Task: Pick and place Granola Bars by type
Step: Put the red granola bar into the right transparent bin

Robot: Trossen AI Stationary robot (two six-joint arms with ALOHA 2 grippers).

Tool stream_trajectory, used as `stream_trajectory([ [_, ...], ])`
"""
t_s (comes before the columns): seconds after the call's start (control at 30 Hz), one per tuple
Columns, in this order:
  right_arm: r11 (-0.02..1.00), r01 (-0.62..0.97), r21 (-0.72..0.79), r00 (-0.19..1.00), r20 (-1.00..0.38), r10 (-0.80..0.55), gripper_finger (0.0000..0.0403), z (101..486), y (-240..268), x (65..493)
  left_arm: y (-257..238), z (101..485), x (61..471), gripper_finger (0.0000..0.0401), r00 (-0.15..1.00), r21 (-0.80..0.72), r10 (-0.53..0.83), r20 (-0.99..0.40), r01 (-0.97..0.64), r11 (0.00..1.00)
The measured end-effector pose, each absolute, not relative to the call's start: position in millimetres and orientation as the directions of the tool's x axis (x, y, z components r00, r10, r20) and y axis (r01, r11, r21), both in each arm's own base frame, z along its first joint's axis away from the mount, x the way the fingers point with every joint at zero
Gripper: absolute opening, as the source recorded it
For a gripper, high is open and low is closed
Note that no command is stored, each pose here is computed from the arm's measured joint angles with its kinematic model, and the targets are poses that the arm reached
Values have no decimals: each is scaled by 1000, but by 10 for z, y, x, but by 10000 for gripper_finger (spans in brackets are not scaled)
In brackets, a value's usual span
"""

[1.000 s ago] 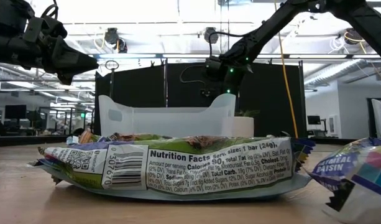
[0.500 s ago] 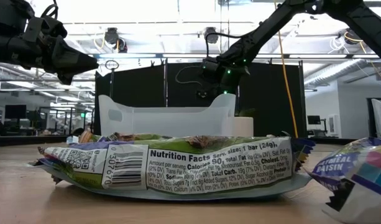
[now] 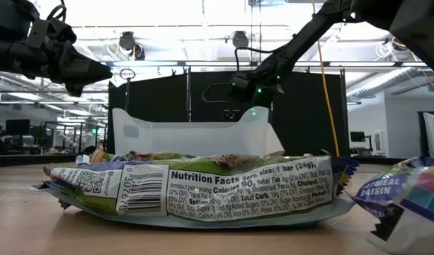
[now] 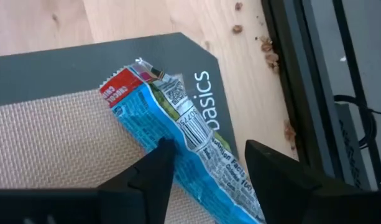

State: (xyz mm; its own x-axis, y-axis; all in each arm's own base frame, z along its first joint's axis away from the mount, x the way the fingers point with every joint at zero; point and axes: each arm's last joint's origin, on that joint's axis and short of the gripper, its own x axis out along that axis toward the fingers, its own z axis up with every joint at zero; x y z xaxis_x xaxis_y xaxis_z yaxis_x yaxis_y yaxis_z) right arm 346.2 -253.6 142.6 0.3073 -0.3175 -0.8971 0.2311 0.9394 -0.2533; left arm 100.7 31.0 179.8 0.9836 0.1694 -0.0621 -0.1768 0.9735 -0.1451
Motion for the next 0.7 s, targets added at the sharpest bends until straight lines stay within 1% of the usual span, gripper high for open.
stream_trajectory([
  [0.13,941,227,-250,301,-901,-312,168,1446,-2517,3453,310,1798,1007,93,983,-145,170,-62,-178,973],
  [0.23,945,219,-244,289,-909,-301,136,1440,-2493,3451,310,1798,1007,93,984,-145,170,-62,-177,973],
  [0.3,949,212,-235,278,-916,-289,103,1435,-2480,3439,310,1798,1007,93,983,-145,170,-62,-177,973],
  [0.4,959,192,-210,277,-926,-258,34,1429,-2447,3439,310,1798,1007,93,983,-145,170,-62,-178,973],
  [0.43,961,185,-204,277,-928,-250,18,1427,-2443,3437,310,1798,1007,93,983,-145,170,-62,-177,973],
  [0.57,971,146,-188,282,-933,-223,3,1422,-2409,3446,310,1798,1007,93,983,-145,170,-62,-178,973],
  [0.7,971,104,-213,293,-927,-235,1,1434,-2358,3497,310,1798,1007,93,983,-145,170,-62,-177,973],
])
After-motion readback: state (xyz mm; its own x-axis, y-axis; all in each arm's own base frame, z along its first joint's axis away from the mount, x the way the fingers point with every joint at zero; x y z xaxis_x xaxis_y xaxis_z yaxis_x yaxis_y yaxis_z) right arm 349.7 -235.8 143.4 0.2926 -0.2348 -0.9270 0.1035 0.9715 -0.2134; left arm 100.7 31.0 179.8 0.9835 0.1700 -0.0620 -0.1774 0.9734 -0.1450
